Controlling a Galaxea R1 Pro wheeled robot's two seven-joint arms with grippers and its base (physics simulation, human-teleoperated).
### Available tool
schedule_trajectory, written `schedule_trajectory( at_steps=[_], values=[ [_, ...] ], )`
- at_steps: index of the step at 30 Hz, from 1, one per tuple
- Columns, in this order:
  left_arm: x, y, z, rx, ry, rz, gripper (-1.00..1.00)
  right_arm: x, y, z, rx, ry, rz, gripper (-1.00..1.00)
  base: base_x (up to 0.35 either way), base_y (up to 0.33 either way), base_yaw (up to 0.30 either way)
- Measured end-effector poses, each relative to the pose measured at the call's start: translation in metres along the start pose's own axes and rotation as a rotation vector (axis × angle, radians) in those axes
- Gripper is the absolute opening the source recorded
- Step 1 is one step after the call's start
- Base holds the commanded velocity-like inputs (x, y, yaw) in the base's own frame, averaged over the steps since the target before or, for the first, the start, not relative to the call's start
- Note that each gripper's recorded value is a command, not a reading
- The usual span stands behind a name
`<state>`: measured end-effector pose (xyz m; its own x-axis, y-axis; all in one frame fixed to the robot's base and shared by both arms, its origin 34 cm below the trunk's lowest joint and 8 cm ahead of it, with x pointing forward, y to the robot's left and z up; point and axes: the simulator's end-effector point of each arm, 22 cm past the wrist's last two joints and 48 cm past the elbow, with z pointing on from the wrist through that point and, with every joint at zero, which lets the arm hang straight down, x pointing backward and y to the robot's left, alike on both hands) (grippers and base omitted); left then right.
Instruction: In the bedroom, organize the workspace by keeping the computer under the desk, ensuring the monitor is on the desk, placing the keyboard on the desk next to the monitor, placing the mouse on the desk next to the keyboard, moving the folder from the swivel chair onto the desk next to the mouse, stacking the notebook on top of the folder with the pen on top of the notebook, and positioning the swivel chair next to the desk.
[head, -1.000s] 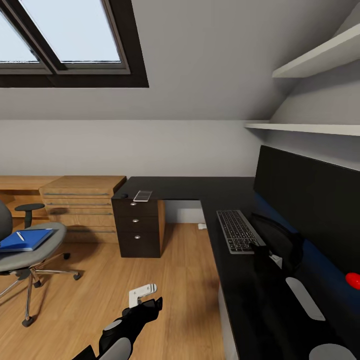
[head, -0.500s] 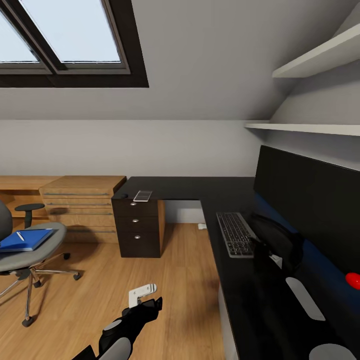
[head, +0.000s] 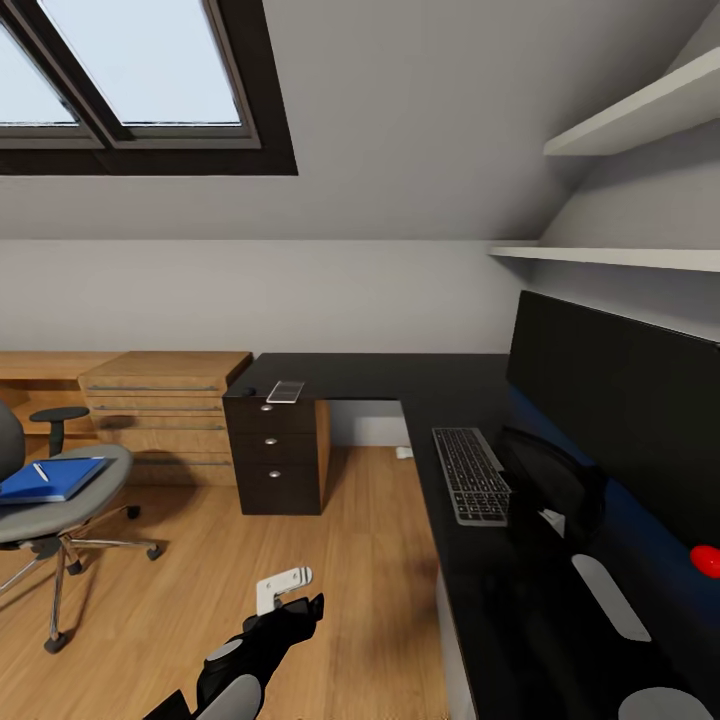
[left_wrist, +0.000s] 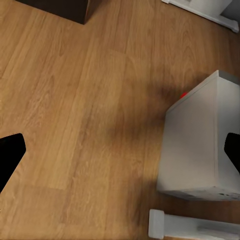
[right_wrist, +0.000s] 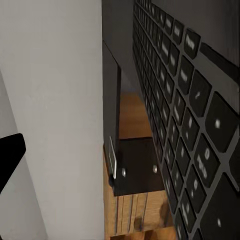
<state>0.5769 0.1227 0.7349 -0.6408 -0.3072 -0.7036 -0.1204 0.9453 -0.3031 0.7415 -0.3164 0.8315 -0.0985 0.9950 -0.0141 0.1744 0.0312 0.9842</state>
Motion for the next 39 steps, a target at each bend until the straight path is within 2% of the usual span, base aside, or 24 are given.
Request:
schedule_trajectory(
  at_steps=[17, 39],
  values=[
    [-0.0007, -0.0004, -0.0001, 0.001, -0.005, -0.002, 1.0, 0.0, 0.0, -0.0001, 0.0, 0.0, 0.0, 1.0, -0.03, -0.049, 0.0],
    [-0.0006, -0.0004, 0.0001, 0.001, -0.004, -0.003, 1.0, 0.0002, -0.0002, 0.0001, 0.0, 0.001, 0.0, 1.0, -0.255, -0.015, 0.0]
  ],
)
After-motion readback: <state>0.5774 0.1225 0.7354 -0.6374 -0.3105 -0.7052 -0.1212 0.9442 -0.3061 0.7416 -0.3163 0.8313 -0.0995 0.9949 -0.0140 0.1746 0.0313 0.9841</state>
